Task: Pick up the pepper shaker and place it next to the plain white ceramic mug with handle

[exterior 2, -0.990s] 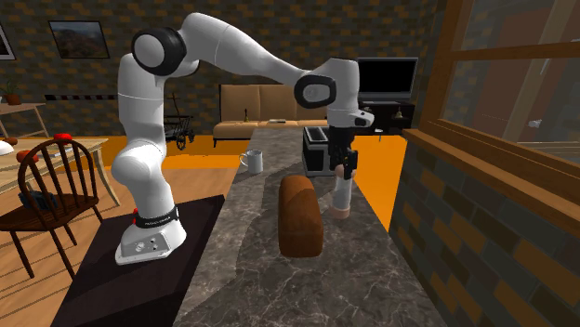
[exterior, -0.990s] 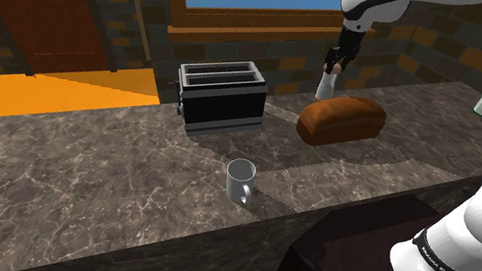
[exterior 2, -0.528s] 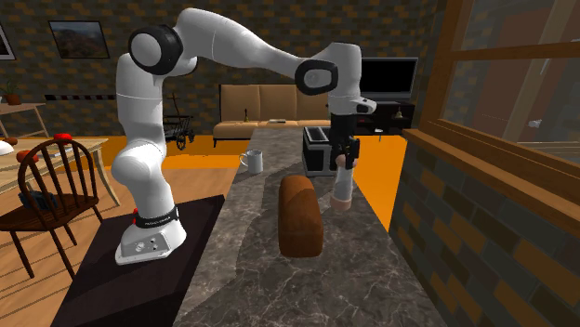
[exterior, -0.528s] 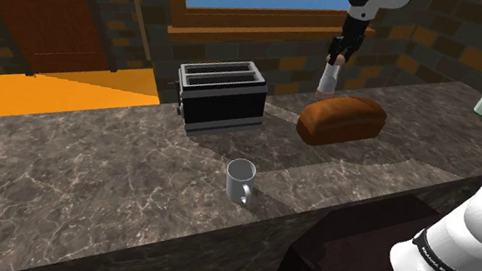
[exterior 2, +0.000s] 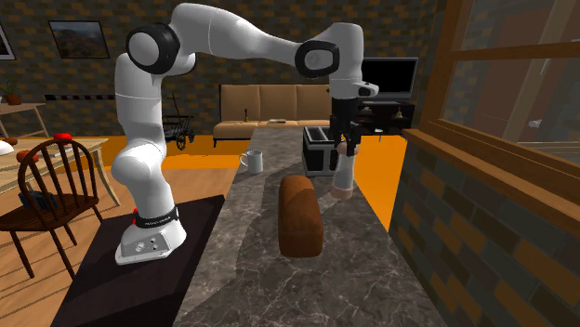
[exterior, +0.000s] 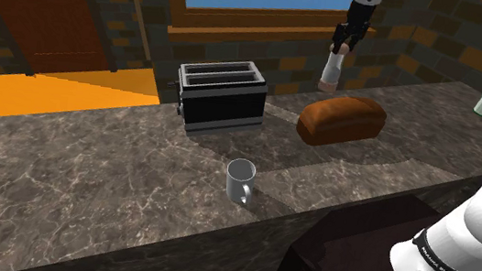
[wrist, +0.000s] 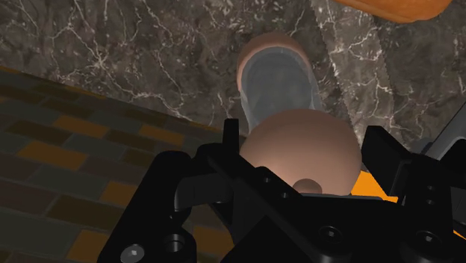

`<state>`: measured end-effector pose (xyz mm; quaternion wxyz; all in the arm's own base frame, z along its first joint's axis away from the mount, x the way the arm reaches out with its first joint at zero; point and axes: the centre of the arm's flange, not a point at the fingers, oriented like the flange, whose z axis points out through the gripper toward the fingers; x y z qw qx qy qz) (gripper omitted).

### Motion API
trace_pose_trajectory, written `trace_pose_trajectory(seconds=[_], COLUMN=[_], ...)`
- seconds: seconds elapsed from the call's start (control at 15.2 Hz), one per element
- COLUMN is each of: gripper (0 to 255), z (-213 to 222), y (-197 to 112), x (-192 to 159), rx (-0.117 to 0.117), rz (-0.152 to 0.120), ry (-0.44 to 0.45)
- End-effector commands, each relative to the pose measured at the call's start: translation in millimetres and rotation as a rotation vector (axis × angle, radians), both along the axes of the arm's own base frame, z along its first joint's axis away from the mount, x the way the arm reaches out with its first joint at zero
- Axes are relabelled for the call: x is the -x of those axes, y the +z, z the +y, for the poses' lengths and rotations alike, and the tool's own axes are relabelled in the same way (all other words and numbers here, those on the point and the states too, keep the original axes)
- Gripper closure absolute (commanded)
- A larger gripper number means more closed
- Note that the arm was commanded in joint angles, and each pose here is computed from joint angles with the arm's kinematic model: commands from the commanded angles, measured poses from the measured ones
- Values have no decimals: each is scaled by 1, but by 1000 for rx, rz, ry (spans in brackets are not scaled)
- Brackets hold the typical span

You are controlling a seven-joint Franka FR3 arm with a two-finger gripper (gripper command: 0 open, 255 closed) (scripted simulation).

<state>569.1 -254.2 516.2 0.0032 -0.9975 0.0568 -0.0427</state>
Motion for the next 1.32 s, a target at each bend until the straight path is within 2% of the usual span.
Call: trace_pose_trajectory(seconds=[0.0,1.25], gripper=[255,255], z=[0,0], y=[11,111], x=[0,0], rx=[0,0], rz=[0,0], ry=[0,0])
